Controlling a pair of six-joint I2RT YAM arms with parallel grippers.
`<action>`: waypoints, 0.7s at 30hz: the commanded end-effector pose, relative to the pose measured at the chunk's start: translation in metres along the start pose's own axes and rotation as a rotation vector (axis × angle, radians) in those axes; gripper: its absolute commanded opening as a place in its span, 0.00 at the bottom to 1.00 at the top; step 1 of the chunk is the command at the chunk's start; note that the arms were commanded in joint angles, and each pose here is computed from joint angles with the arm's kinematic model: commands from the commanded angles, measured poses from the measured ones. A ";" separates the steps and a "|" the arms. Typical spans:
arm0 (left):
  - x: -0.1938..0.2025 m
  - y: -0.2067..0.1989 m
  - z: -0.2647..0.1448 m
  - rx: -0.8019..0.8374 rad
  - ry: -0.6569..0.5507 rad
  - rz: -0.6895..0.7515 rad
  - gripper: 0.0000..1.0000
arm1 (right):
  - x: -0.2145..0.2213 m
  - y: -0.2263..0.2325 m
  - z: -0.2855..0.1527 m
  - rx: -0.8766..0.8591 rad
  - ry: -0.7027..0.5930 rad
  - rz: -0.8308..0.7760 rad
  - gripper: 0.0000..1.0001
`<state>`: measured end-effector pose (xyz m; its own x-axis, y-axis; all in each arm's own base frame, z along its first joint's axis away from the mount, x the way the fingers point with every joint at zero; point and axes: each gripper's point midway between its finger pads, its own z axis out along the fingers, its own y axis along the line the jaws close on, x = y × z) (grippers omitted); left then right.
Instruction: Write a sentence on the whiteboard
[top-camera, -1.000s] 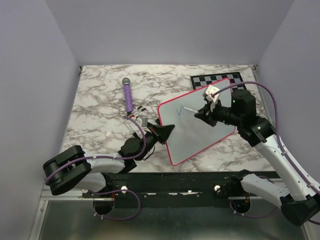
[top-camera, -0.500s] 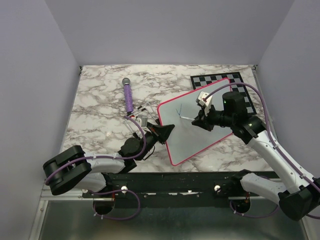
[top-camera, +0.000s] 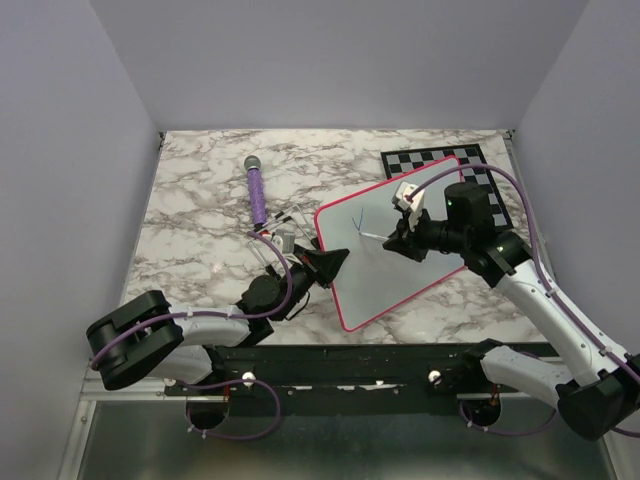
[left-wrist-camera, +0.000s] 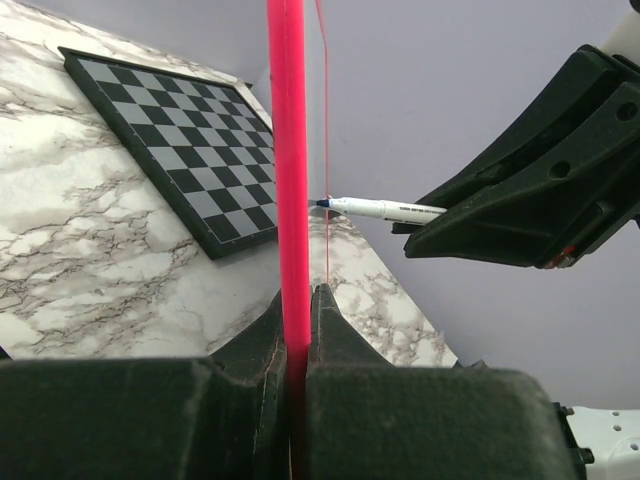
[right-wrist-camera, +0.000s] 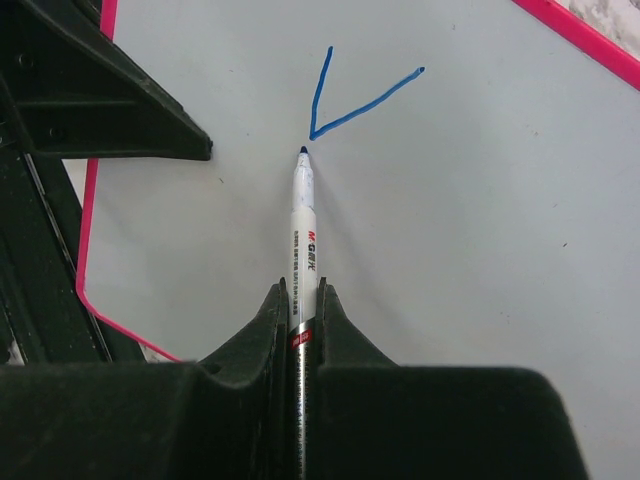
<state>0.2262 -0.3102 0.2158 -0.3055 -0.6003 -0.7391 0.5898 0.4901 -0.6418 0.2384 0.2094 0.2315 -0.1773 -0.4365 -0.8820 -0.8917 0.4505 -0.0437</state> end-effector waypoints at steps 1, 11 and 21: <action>0.007 0.011 0.000 -0.030 0.015 0.080 0.00 | -0.014 -0.001 -0.002 -0.001 -0.025 -0.003 0.00; 0.009 0.012 -0.001 -0.032 0.019 0.080 0.00 | -0.017 -0.005 -0.001 0.015 -0.028 0.002 0.00; 0.006 0.012 -0.002 -0.034 0.010 0.081 0.00 | 0.002 0.002 0.002 -0.009 0.012 0.012 0.01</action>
<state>0.2267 -0.3108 0.2150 -0.3052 -0.6018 -0.7381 0.5899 0.4890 -0.6426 0.2419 0.2117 0.2357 -0.1850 -0.4266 -0.8853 -0.8885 0.4575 -0.0348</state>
